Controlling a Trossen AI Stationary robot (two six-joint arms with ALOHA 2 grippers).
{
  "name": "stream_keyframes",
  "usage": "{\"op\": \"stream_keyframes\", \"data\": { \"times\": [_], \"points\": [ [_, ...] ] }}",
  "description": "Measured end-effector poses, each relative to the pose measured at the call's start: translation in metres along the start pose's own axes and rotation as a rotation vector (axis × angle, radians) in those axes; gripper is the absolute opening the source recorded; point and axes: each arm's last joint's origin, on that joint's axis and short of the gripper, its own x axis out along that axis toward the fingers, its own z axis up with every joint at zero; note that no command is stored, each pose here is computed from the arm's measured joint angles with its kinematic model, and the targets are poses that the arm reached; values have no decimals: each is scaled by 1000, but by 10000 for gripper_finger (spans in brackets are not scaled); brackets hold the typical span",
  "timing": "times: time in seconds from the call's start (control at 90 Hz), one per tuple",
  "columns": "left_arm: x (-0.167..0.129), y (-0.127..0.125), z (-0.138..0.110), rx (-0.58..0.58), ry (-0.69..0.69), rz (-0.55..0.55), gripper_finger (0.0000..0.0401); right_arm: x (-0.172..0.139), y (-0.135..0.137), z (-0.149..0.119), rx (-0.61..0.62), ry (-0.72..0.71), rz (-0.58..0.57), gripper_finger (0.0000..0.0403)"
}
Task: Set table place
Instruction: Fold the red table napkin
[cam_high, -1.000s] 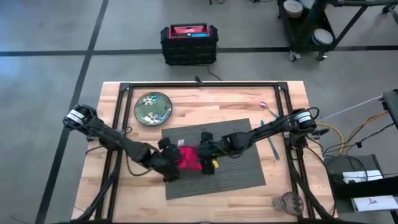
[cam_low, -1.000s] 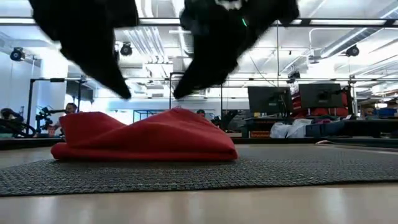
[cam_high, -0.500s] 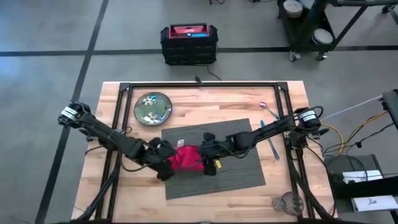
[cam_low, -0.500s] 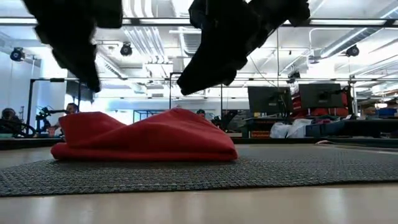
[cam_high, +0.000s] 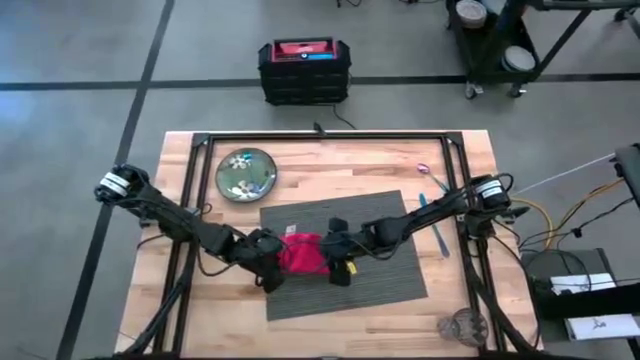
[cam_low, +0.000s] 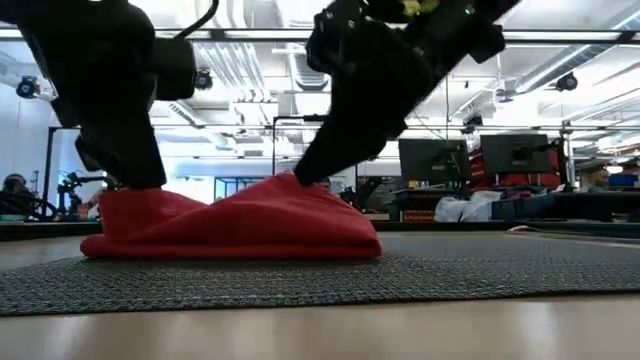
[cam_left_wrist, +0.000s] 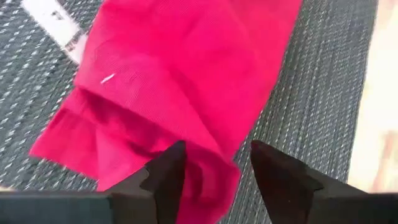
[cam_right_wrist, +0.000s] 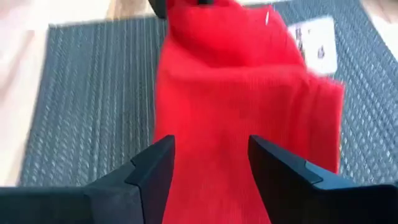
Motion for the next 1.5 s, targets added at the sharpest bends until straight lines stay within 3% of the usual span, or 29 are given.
{"op": "stream_keyframes", "data": {
  "times": [0.2,0.456,0.689,0.856,1.211,1.5],
  "points": [
    [5,9,-7,1,-16,19,150,3,-2,-10,19,-7,1,185],
    [8,14,-9,1,-84,37,11,2,5,-12,-46,-1,13,180],
    [-5,-12,6,25,-128,-18,2,-3,4,-35,-86,233,-17,163],
    [-11,-13,5,42,-102,80,1,-7,5,-43,-94,324,-29,147],
    [-19,-12,-12,-39,-41,166,0,-8,4,-43,-125,332,-26,114],
    [-18,-11,-12,-6,-36,170,19,-23,5,-29,-121,266,-15,99]
  ]
}}
